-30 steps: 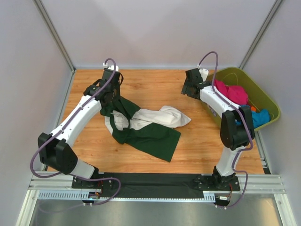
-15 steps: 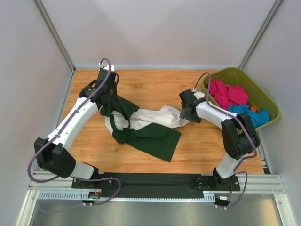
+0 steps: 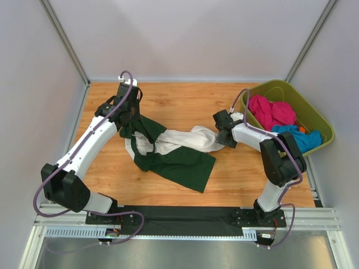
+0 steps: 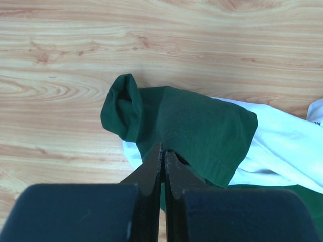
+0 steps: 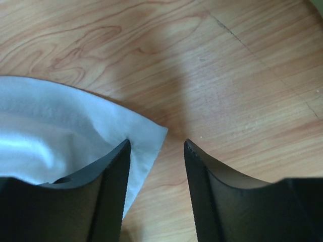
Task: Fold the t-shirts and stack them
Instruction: Flatten the tshirt out
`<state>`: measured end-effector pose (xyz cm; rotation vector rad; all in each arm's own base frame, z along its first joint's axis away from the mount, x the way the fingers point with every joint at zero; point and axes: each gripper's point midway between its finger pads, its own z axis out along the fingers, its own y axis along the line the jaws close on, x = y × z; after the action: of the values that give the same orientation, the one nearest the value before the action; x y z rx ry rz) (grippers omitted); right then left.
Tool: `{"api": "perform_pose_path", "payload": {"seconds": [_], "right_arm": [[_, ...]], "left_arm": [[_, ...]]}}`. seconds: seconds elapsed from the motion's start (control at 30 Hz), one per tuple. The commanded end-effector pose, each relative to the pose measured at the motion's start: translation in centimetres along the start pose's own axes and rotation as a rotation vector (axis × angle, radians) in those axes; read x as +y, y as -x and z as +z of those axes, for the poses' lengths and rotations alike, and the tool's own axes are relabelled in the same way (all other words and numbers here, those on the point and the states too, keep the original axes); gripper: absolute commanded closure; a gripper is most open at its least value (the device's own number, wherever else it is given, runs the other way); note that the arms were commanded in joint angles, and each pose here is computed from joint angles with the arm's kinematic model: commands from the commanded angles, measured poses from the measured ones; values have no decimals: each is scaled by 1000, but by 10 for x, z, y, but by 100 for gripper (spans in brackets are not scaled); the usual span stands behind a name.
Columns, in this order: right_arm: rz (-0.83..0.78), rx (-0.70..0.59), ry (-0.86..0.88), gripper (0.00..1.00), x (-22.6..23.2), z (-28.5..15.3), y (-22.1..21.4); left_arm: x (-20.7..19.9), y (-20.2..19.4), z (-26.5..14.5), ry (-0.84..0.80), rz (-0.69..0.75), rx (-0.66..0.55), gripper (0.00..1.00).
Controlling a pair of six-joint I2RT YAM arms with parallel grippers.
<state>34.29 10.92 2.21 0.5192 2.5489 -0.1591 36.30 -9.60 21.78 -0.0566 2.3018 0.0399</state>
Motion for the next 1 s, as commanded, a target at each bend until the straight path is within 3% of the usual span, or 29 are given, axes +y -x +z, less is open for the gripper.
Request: {"api": "perform_pose_path", "payload": {"seconds": [0.0,0.2,0.33,0.53,0.77,0.97], "right_arm": [[35,-77,4,53,7,9,16],[29,-105,6,74,9,19,19],[2,-127,-7,100,11,19,26],[-28,-277,60,100,20,-31,89],[-72,-605,316,100,50,-176,205],[-91,-810,404,100,47,-269,261]], "left_arm": [[5,8,-12,1,-13,-33,100],[11,6,-16,28,-6,-27,100],[12,12,-18,33,-4,-42,100],[20,43,-36,42,-20,-109,100],[42,125,-84,16,-101,-335,100],[54,180,-139,28,-110,-489,100]]}}
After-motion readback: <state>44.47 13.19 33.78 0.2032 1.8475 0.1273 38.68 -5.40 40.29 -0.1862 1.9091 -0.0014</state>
